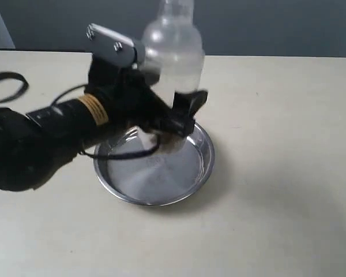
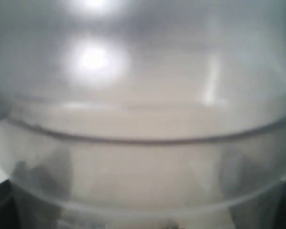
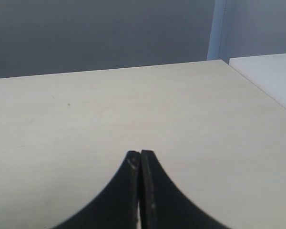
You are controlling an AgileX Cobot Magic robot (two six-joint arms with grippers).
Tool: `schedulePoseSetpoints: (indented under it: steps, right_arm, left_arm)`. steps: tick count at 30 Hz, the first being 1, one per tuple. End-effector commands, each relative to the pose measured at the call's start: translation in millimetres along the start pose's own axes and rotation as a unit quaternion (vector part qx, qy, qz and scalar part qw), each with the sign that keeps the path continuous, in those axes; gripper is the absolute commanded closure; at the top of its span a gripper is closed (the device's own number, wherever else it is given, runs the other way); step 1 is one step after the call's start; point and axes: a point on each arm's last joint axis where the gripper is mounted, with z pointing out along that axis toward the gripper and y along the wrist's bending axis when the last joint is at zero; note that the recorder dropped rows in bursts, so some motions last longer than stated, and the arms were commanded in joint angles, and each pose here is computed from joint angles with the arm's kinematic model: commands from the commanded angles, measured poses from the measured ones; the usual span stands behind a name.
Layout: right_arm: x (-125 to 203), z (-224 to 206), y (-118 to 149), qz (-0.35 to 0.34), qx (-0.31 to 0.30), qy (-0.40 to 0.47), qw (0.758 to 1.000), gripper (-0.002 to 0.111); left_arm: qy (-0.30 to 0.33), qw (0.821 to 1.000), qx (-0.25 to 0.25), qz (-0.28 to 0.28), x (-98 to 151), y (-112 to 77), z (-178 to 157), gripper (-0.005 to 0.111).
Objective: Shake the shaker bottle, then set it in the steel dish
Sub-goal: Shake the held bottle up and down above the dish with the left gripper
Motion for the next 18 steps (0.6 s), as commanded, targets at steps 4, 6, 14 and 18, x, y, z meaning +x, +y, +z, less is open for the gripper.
schedulePoseSetpoints:
  steps: [4, 6, 14, 18]
  right_arm:
    - [-1, 0, 0, -0.001, -0.002, -0.007, 1.0, 0.109]
    - [-1, 0, 0, -0.001, -0.002, -0.007, 1.0, 0.109]
    - [-1, 0, 0, -0.001, -0.002, -0.007, 1.0, 0.109]
    - [-1, 0, 0, -0.001, -0.002, -0.007, 1.0, 0.109]
  left_arm:
    - [0.028, 0.999, -0.017, -0.01, 32, 6.3, 11, 0.106]
    - [-0.045, 0.999, 0.005, 0.003, -6, -1.1, 0, 0.106]
    - [0.07, 0.997, -0.023, -0.012, 37, 5.9, 10, 0.106]
    - [0.02, 1.0, -0.016, -0.017, 31, 3.9, 11, 0.106]
